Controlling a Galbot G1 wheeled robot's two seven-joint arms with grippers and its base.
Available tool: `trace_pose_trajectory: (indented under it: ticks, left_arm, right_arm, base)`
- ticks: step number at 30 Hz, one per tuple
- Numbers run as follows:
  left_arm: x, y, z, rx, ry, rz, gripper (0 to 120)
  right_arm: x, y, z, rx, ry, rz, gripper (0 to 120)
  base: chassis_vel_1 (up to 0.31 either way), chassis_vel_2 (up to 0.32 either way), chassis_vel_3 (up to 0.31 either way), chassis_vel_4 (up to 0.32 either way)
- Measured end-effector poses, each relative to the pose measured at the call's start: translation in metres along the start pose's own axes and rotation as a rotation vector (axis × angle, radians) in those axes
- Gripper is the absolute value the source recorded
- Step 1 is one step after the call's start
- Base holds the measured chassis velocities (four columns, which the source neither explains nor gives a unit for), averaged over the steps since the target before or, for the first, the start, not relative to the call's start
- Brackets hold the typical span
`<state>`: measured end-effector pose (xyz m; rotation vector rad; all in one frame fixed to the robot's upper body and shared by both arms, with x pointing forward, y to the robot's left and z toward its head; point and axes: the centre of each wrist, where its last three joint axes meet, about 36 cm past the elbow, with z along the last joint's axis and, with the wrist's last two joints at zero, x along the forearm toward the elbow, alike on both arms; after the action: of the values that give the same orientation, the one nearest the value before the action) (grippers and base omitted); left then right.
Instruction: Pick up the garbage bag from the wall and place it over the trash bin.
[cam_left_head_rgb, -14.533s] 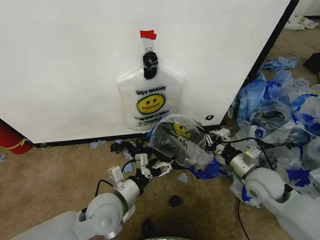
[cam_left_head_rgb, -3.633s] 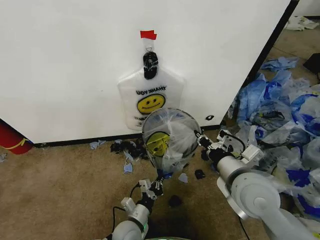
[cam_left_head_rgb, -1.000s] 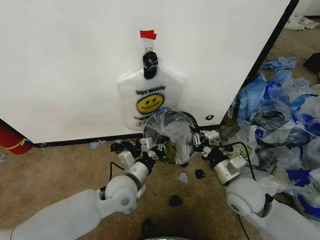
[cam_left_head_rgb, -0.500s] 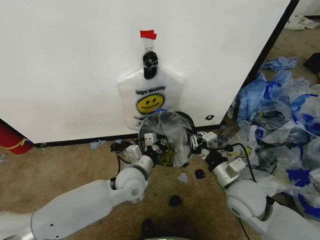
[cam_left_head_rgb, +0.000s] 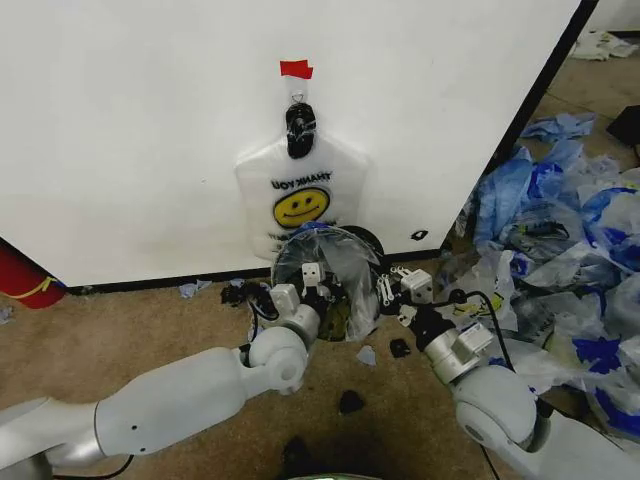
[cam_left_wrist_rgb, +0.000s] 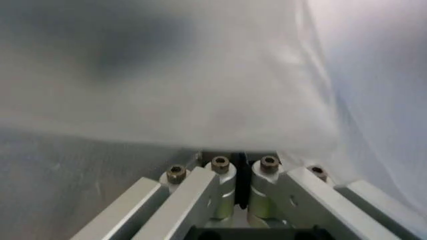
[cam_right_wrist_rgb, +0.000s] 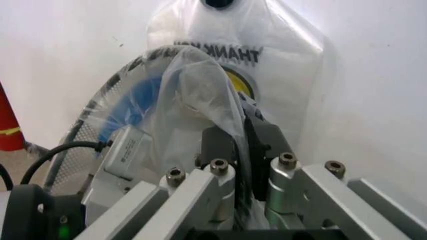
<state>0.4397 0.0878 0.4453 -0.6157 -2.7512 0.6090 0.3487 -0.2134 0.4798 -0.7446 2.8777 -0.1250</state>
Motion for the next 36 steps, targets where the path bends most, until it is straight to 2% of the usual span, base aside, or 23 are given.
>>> trace_pose_trajectory:
  ticks: [11, 20, 36]
  left_arm:
    - [0.003, -0.012, -0.011, -0.014, 0.009, 0.024, 0]
    - [-0.001, -0.017, -0.007, -0.019, 0.02, 0.022, 0]
    - [-0.048, -0.046, -0.005, -0.043, 0.016, 0.018, 0]
  right_arm:
    - [-0.002, -0.006, 0.007, 0.084, 0.0, 0.051, 0]
    - [-0.008, -0.01, 0.009, 0.135, -0.005, 0.068, 0]
    - [-0.008, -0.004, 0.008, 0.152, -0.016, 0.058, 0]
  base:
    - [0.0, 0.0, 0.0, 0.0]
    - [0.0, 0.0, 0.0, 0.0]
    - [0.0, 0.0, 0.0, 0.0]
